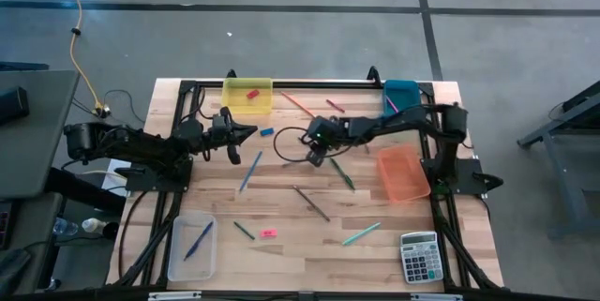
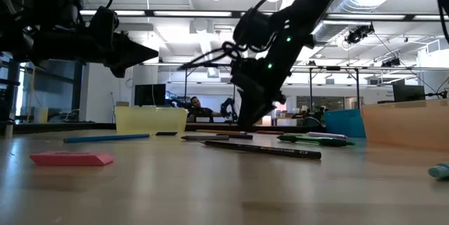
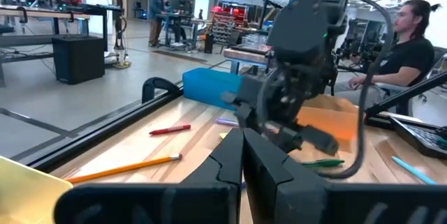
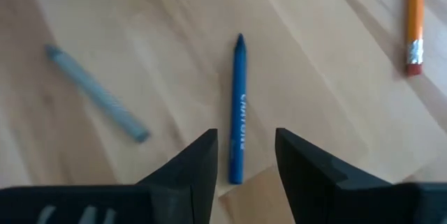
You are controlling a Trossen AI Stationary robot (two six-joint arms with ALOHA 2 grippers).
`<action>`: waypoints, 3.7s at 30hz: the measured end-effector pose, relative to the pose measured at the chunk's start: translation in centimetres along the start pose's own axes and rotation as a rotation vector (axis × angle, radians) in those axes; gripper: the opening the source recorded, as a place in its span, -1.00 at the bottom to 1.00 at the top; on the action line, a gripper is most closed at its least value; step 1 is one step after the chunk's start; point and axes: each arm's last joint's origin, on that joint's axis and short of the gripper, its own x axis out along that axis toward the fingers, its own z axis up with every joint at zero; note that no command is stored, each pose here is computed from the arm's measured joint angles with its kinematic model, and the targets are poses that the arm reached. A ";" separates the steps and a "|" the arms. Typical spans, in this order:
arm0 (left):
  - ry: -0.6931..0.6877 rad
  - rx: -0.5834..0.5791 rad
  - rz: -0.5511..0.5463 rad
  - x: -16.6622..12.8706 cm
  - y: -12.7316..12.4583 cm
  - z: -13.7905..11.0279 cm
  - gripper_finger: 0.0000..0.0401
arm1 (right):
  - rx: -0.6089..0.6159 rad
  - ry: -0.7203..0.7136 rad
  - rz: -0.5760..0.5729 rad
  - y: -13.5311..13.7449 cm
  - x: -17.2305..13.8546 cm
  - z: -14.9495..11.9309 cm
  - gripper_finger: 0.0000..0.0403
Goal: Sort crayons/erasers/pens/pencils in bins
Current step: Put the blue crayon into the orange bin, then put the blue pencil into the blue bin
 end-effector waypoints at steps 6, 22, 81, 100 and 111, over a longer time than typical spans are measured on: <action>0.021 -0.002 0.003 0.0 0.0 -0.2 -1.00 | 0.007 0.052 0.001 -0.4 1.5 -0.1 -0.32; 0.021 -0.002 0.004 0.0 0.0 -0.2 -1.00 | 0.018 0.121 -0.028 -0.6 1.6 -0.9 -0.91; 0.036 -0.003 0.005 0.0 0.0 -0.3 -1.00 | 0.650 0.579 -0.292 -2.0 -13.8 -18.8 -0.96; 0.146 -0.033 0.028 -0.1 0.2 -1.4 -1.00 | 0.504 0.508 -0.326 -2.4 -13.7 -18.7 -0.56; 0.154 -0.011 -0.039 -0.1 0.0 -1.4 -1.00 | 0.377 0.617 -0.236 -2.1 -14.7 -18.2 -0.66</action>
